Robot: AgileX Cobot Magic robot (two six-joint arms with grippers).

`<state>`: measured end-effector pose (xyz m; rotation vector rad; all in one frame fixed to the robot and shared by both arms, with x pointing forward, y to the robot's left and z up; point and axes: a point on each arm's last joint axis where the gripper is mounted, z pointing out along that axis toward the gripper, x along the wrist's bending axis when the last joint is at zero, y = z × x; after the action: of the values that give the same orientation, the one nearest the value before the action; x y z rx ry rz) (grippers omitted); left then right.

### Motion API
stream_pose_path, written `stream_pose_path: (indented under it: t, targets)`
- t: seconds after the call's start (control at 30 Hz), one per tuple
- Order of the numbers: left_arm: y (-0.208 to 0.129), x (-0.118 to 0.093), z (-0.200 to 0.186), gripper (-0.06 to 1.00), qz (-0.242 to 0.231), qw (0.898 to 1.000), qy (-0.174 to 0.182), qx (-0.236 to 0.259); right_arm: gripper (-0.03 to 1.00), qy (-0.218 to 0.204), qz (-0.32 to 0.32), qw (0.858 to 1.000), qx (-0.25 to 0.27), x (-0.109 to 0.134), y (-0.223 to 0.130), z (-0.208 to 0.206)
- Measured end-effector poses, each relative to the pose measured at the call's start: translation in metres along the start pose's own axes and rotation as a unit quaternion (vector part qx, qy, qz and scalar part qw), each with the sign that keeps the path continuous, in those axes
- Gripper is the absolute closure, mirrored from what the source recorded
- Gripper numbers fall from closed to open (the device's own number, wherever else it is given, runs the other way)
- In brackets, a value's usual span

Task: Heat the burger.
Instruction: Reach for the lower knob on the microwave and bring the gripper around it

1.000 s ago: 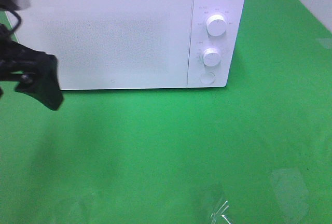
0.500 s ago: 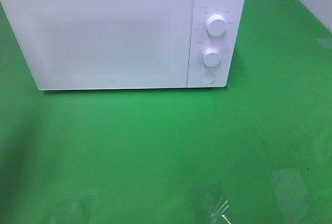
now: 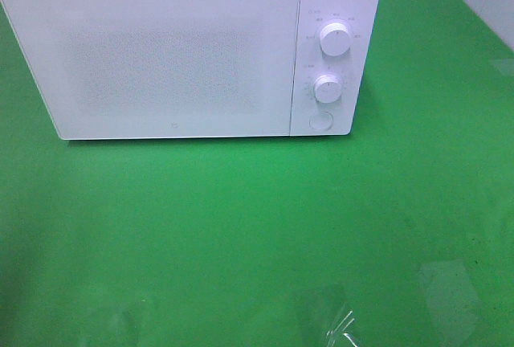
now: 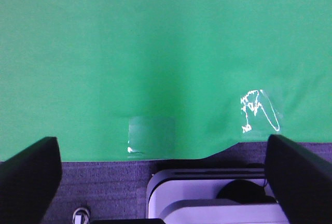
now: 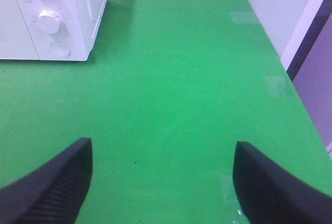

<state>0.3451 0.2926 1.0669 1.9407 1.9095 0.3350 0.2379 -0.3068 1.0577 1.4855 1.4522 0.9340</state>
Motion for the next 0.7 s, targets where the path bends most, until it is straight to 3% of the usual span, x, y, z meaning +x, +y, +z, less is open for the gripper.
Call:
stream_pose_path:
  t: [0.3, 0.43, 0.7]
  targets:
    - [-0.049, 0.001, 0.001, -0.04, 0.01, 0.996, 0.006, -0.085, 0.22, 0.0, 0.0, 1.0, 0.0, 0.0, 0.0, 0.0]
    - [-0.066, -0.002, -0.016, -0.04, 0.019, 0.986, 0.006, -0.168, 0.22, 0.0, 0.0, 1.0, 0.0, 0.0, 0.0, 0.0]
    - [-0.083, -0.003, -0.028, -0.04, 0.026, 0.972, 0.007, -0.232, 0.22, 0.0, 0.0, 1.0, 0.0, 0.0, 0.0, 0.0]
